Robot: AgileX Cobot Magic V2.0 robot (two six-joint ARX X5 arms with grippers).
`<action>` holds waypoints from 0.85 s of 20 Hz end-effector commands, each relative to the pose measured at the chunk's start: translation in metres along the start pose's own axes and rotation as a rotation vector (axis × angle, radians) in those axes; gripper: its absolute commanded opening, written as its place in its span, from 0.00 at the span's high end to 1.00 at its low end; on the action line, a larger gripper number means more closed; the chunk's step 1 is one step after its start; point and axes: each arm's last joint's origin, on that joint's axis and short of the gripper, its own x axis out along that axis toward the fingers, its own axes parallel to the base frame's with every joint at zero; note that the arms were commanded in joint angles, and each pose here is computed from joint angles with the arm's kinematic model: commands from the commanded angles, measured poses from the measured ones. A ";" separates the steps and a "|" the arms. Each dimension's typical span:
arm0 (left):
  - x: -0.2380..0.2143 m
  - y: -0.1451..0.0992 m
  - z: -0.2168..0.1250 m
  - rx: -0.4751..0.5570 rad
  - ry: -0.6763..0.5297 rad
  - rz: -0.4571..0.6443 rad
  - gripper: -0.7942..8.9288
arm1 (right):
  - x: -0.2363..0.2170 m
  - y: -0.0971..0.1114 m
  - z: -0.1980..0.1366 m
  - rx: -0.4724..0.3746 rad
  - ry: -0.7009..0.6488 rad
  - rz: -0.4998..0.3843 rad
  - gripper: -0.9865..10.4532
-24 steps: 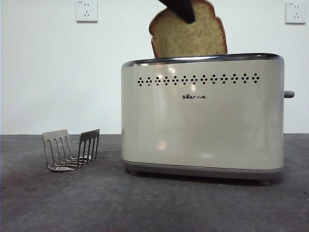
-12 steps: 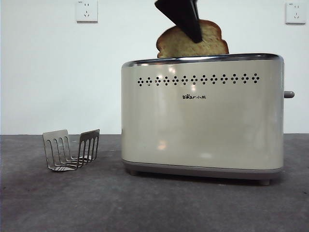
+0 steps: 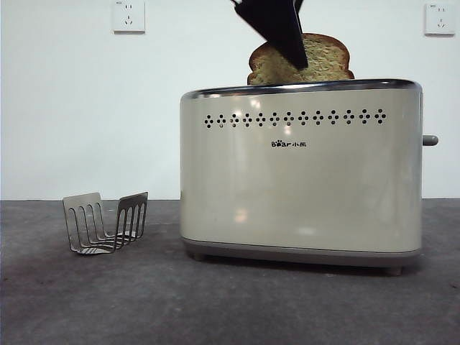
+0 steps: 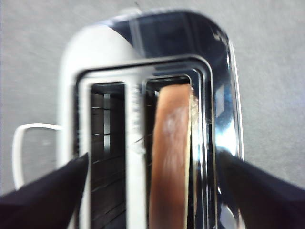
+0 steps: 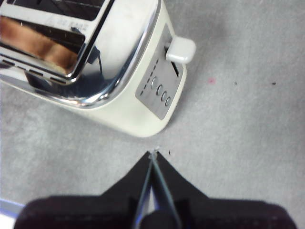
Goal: Pick up a slice of bread from the rack,put the bread on the toaster,press the button
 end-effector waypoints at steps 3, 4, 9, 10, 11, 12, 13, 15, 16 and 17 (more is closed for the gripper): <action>-0.073 -0.011 0.005 -0.216 -0.107 0.120 0.43 | -0.001 0.000 0.004 -0.014 -0.035 -0.006 0.92; -0.088 -0.014 0.004 -0.322 -0.132 0.135 0.44 | 0.000 0.000 0.005 -0.013 -0.031 -0.006 0.92; -0.141 -0.038 -0.006 -0.673 -0.162 0.123 0.93 | 0.010 -0.003 0.018 0.028 -0.076 0.026 0.92; -0.148 -0.042 -0.011 -0.715 -0.144 0.112 0.92 | 0.015 -0.005 0.024 0.053 -0.095 0.056 0.92; -0.154 -0.043 -0.013 -0.772 -0.156 0.120 0.92 | 0.020 -0.008 0.031 0.085 -0.107 0.088 0.92; -0.162 -0.045 -0.016 -0.817 -0.173 0.131 0.93 | 0.027 -0.014 0.037 0.118 -0.112 0.135 0.92; -0.167 -0.047 -0.016 -0.829 -0.187 0.130 0.93 | 0.033 -0.020 0.042 0.143 -0.104 0.188 0.92; -0.179 -0.052 -0.018 -0.862 -0.214 0.143 0.93 | 0.050 -0.033 0.050 0.184 -0.075 0.267 0.92; -0.187 -0.056 -0.019 -0.871 -0.229 0.153 0.93 | 0.058 -0.040 0.053 0.205 -0.067 0.264 0.92; -0.191 -0.060 -0.020 -0.870 -0.234 0.156 0.93 | 0.063 -0.045 0.055 0.218 -0.063 0.266 0.92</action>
